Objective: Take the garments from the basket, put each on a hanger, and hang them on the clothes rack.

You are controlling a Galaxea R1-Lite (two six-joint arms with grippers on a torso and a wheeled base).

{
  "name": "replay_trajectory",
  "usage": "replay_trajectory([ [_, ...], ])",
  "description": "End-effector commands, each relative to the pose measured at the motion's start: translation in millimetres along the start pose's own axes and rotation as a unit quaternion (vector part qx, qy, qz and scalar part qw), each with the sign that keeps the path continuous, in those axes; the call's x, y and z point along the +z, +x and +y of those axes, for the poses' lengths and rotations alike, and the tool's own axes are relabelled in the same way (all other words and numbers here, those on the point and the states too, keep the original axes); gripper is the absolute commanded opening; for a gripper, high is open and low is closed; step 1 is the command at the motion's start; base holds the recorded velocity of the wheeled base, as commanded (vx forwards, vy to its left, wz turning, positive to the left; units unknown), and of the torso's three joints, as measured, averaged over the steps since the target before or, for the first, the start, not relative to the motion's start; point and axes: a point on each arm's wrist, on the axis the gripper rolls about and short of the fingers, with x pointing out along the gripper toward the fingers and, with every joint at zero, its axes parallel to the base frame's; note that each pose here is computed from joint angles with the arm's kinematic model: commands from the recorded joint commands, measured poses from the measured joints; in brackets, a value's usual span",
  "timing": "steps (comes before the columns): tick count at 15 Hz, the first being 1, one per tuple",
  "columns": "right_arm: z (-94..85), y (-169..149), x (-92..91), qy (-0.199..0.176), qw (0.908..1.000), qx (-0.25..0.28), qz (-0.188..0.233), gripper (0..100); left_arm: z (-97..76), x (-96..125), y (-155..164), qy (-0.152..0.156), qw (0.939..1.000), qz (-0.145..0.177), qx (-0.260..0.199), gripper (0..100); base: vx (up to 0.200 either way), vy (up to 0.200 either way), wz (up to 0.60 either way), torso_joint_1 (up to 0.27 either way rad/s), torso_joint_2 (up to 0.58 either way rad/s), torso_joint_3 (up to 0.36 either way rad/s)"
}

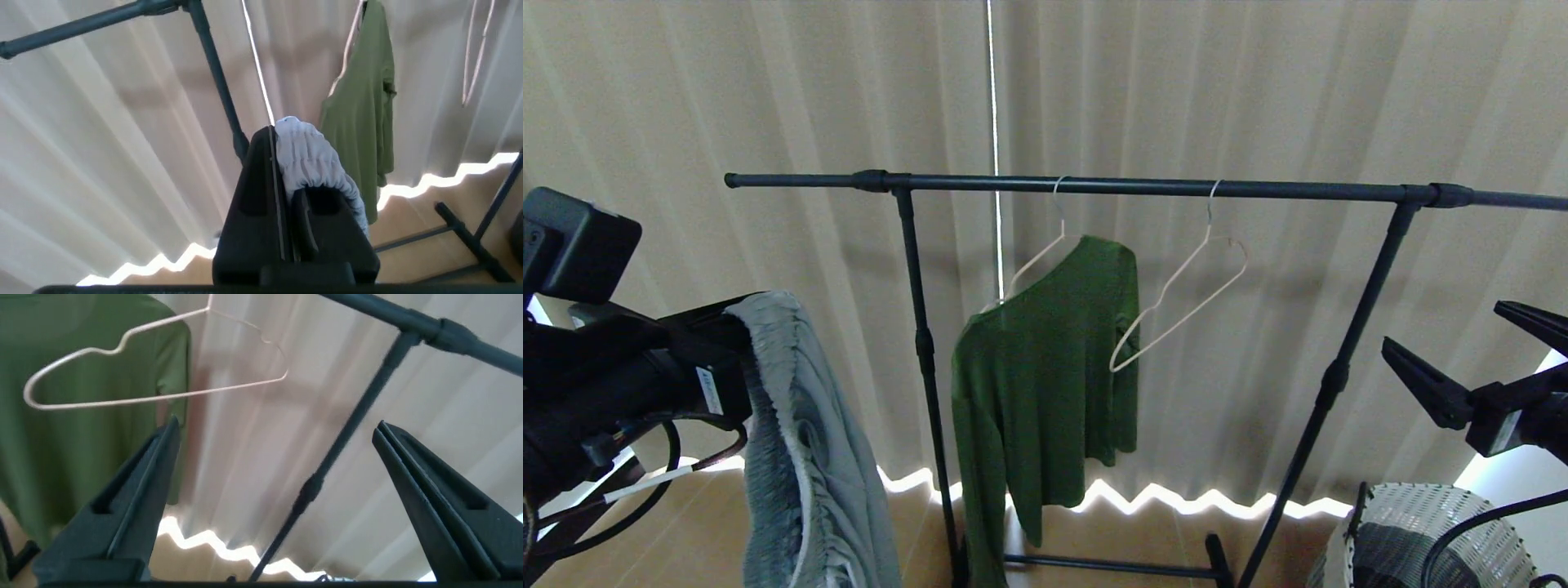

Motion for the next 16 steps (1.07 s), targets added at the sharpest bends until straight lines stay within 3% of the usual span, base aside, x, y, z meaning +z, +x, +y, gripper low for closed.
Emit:
replay_trajectory([
  [1, -0.2, 0, 0.7, 0.0, 1.0, 0.0, -0.002, 100, -0.2, 0, 1, 0.0, 1.0, 0.001, 0.0, 0, 0.2, 0.0, 0.0, -0.007, 0.0, 0.002],
  [7, 0.0, 1, 0.8, 0.0, 1.0, 0.0, -0.001, 100, -1.4, -5, 2, 0.0, 1.0, 0.01, -0.002, 0, 0.2, 0.0, 0.0, 0.002, 0.0, 0.003],
  [16, 4.0, 9, -2.8, -0.002, 0.9998, 0.012, 0.015, 100, -0.6, -10, 0, 0.001, 0.9999, 0.015, 0.001, 0, 0.0, 0.0, 0.0, 0.0, 0.0, 0.0],
])
